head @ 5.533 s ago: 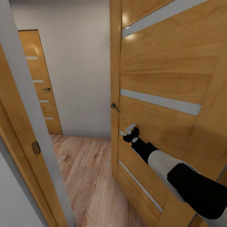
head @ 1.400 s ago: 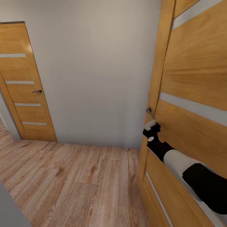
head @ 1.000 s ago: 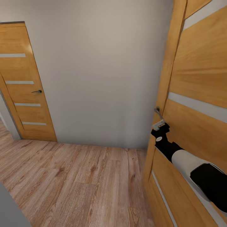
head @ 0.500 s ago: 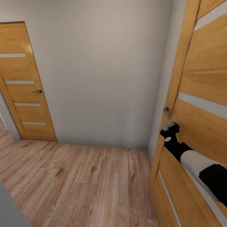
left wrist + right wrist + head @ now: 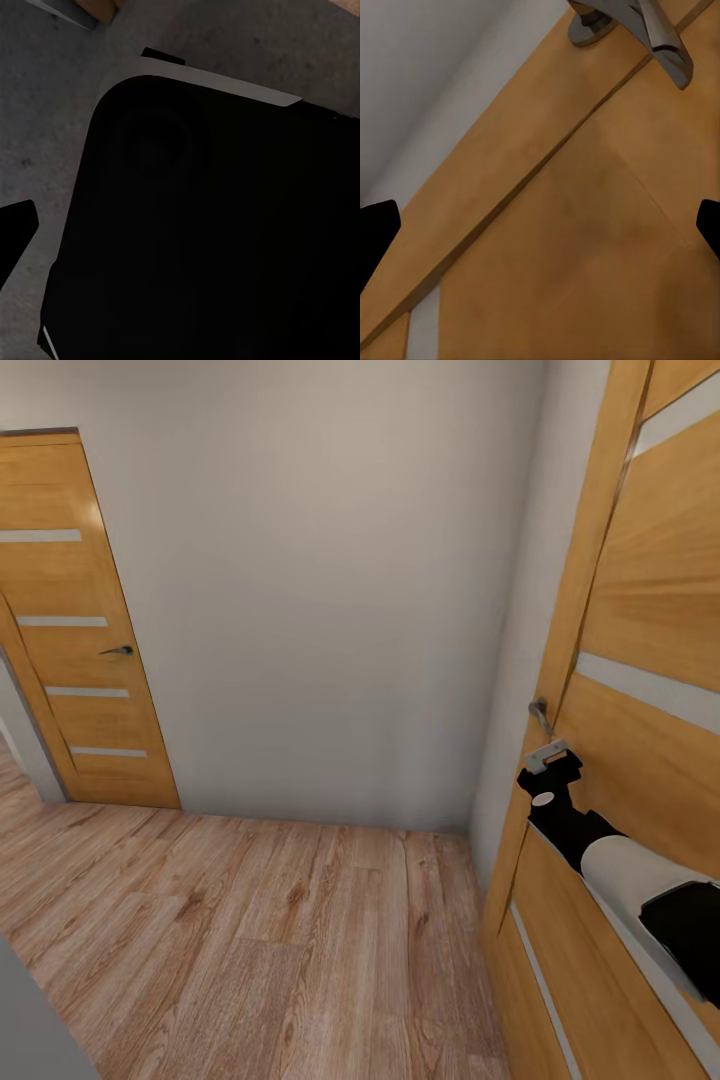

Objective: Move the two storage containers from the living room to the garage. In the garage, place one container on the floor and stack the other container on top of it (either order is fine).

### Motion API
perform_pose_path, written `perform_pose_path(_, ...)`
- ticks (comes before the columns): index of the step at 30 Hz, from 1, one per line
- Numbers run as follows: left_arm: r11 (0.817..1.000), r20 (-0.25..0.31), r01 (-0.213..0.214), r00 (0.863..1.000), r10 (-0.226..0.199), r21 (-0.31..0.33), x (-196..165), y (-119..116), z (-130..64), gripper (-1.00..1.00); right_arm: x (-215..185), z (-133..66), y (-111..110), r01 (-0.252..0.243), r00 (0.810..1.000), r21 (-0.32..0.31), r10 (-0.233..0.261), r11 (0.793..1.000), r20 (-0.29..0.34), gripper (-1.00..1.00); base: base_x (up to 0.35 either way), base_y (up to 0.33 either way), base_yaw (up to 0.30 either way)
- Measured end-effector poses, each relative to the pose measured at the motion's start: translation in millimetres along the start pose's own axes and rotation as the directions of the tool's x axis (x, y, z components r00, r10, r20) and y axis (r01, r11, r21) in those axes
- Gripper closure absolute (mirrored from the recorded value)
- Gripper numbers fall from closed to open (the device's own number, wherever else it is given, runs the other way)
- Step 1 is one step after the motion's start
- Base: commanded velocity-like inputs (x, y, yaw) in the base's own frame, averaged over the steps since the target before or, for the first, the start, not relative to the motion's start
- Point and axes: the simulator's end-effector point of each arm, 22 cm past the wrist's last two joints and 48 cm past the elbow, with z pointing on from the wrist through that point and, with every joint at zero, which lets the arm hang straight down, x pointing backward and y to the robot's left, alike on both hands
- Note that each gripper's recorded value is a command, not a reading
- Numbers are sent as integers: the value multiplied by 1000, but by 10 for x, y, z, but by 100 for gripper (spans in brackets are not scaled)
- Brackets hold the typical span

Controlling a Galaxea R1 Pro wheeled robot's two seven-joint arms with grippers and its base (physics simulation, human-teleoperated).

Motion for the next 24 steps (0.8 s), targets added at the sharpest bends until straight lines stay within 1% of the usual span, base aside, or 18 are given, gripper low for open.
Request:
perform_pose_path(14,1000,0,0,1000,0,1,0,-3,0,-100,0,0,0,0,1000,0,0,1000,0,-100,0,0,0)
perform_pose_path(18,1000,0,0,1000,0,1,0,-1,0,-100,0,0,-2,3,1000,0,-3,1000,-3,-100,0,0,0)
perform_pose_path(19,1000,0,0,1000,0,0,0,-1,0,-100,25,-7,20,-3,1000,-1,3,1000,-14,-100,0,0,0)
perform_pose_path(20,1000,0,0,1000,0,0,0,0,0,-100,14,-19,59,-20,1000,-4,20,1000,-20,-100,0,0,0)
perform_pose_path(21,1000,0,0,1000,0,0,0,-1,0,-100,-99,-67,227,-28,1000,-26,28,999,-9,-100,0,0,0)
perform_pose_path(23,1000,0,0,1000,0,0,0,-1,0,-100,-251,-137,437,-41,999,-55,41,998,5,-100,0,0,0)
perform_pose_path(24,1000,0,0,1000,0,0,0,-1,0,-100,-395,-213,639,-52,998,-84,54,995,18,-100,0,0,0)
